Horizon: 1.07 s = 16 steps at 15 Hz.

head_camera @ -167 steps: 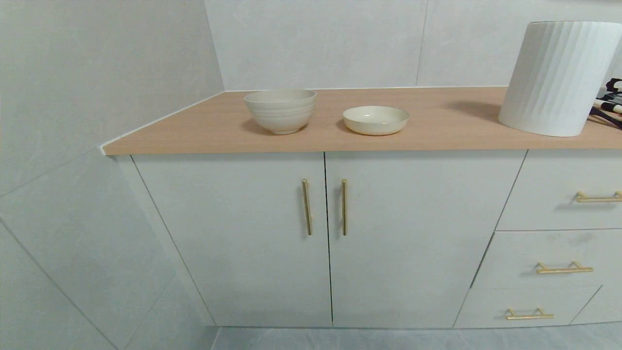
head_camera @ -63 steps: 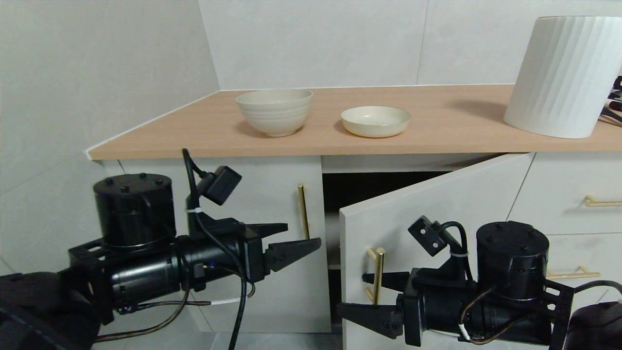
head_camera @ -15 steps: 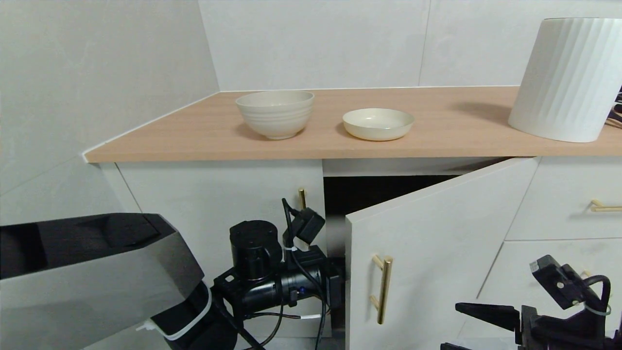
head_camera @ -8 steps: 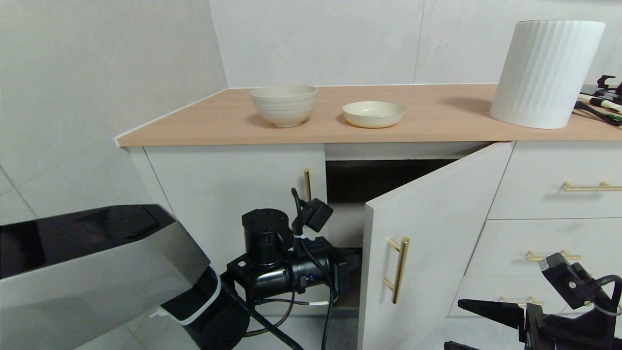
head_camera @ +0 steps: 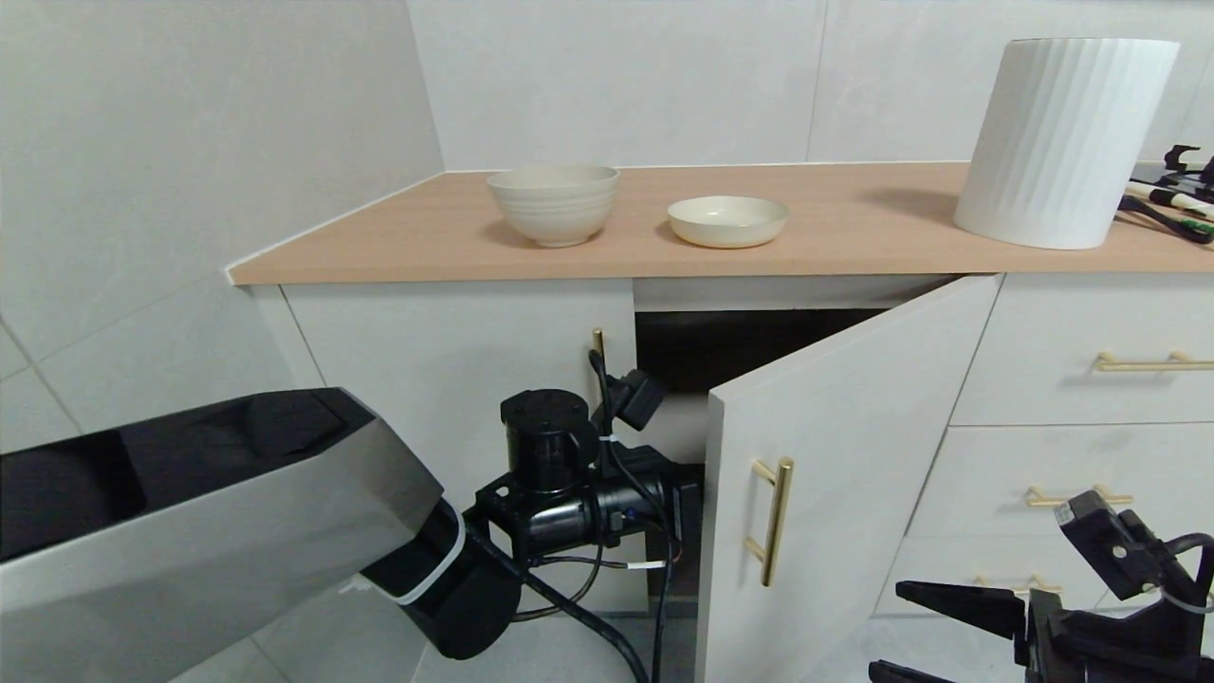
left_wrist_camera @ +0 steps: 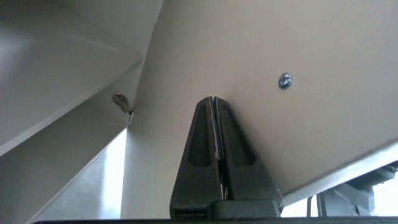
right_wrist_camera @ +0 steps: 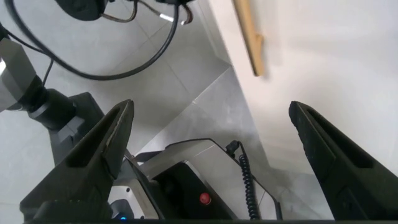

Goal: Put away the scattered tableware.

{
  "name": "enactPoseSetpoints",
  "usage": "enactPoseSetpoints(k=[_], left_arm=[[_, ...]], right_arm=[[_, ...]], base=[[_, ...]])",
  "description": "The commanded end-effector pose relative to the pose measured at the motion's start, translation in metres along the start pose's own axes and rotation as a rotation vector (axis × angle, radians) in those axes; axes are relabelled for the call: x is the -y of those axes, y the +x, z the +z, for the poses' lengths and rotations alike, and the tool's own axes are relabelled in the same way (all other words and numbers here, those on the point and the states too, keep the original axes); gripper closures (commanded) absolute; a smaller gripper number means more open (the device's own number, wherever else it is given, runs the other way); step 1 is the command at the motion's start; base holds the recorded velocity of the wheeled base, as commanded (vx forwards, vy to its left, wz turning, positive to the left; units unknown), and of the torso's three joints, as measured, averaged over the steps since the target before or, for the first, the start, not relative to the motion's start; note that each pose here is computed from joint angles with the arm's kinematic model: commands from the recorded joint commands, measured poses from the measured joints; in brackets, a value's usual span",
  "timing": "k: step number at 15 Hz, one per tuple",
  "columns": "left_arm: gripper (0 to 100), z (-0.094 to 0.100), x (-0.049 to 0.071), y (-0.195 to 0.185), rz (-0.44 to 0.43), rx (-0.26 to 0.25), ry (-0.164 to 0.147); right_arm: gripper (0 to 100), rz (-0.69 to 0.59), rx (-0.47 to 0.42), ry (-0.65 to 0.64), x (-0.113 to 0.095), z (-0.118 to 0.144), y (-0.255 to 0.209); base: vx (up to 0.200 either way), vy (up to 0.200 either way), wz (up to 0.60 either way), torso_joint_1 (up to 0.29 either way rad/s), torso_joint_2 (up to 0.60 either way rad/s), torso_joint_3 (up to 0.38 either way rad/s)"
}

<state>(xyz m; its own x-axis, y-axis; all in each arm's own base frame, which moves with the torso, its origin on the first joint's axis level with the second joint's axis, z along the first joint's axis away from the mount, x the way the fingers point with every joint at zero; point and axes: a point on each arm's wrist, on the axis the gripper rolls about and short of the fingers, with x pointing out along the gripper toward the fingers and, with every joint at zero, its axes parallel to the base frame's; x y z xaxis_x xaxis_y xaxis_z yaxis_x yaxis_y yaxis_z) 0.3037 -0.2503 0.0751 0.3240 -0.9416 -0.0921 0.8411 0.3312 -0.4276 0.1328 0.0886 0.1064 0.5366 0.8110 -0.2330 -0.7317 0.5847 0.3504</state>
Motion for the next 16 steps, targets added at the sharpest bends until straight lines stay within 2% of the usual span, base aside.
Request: enactPoseSetpoints(k=[1,2,8,12,14,16], left_arm=[[100,0.002,0.000,0.002,-0.002,0.000,-0.001],[100,0.003,0.000,0.003,0.000,-0.004,-0.004],[100,0.006,-0.002,0.009,-0.001,-0.006,-0.006],[100,0.008,0.008,0.008,-0.020,-0.008,-0.005],[100,0.008,0.008,0.009,-0.021,-0.009,-0.005],[100,0.010,0.007,0.012,-0.014,-0.021,-0.016]], right_arm=[[0,0.002,-0.003,0.001,0.000,0.000,0.000],[0,0.000,-0.004,0.002,0.000,-0.001,0.001],[0,0.003,0.001,-0.001,0.000,0.000,0.000],[0,0.010,0.017,-0.009,-0.002,0.002,-0.003],[0,0.010,0.015,-0.007,-0.002,0.002,-0.002],[0,0.010,0.015,-0.007,-0.002,0.002,-0.002]], base=[[-0.200,0.000,0.00,0.012,0.00,0.002],[-0.200,0.000,0.00,0.012,0.00,0.002],[0.000,0.000,0.00,0.000,0.00,0.000],[0.000,0.000,0.00,0.000,0.00,0.000],[0.000,0.000,0.00,0.000,0.00,0.000],[-0.200,0.000,0.00,0.007,0.00,-0.002]])
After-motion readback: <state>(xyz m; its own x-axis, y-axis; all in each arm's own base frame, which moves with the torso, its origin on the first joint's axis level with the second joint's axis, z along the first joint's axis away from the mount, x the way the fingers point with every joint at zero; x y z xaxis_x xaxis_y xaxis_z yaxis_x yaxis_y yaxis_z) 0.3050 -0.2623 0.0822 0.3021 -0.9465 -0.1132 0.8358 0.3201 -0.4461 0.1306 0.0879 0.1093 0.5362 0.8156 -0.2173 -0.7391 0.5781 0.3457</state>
